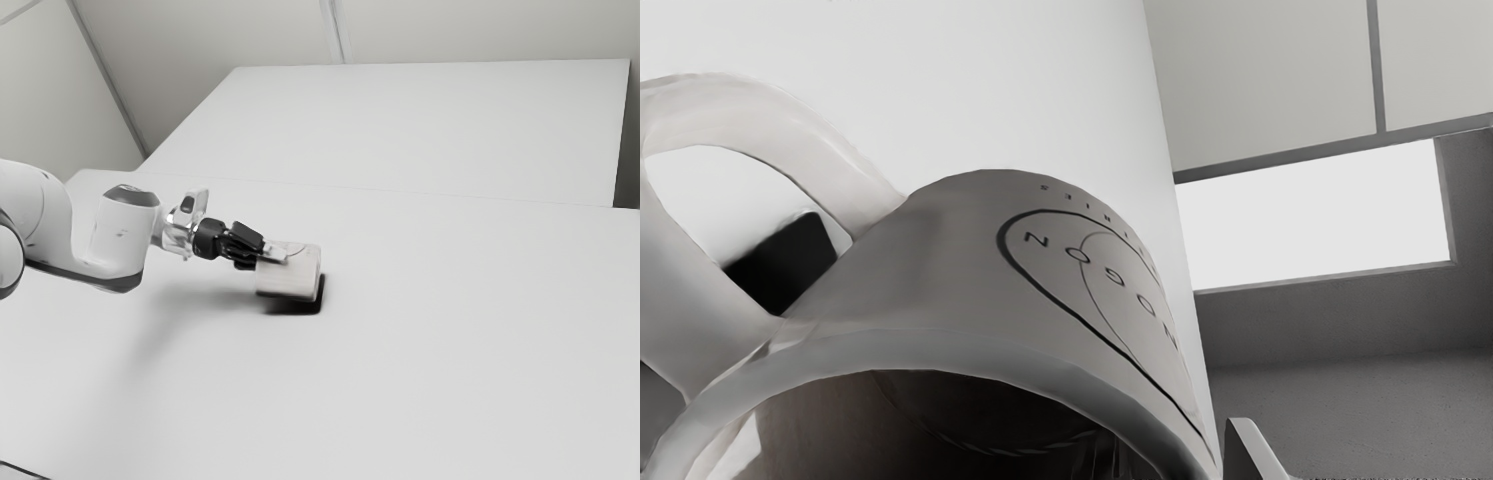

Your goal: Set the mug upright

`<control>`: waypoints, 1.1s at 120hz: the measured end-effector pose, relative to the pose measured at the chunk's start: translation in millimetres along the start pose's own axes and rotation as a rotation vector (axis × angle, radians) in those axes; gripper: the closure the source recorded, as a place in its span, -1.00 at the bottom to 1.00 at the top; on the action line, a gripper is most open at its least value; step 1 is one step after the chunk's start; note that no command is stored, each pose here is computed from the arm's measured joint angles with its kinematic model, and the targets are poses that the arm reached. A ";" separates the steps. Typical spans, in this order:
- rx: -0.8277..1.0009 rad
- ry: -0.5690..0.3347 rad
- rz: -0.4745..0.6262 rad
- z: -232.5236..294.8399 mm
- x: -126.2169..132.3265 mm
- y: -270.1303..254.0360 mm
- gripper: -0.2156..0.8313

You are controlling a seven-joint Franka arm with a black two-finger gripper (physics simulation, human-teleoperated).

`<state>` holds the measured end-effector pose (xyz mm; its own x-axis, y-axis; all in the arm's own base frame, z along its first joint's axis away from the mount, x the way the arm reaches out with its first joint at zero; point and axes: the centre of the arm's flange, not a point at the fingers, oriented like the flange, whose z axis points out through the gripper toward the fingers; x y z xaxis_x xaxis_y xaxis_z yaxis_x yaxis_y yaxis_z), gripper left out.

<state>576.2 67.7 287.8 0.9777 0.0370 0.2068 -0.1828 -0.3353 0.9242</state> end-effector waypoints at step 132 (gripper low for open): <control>0.917 -0.557 0.751 56.0 -35.8 129.8 0.90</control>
<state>523.3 -29.9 382.4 0.6206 -0.7558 0.2089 -0.7779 -0.6269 0.0429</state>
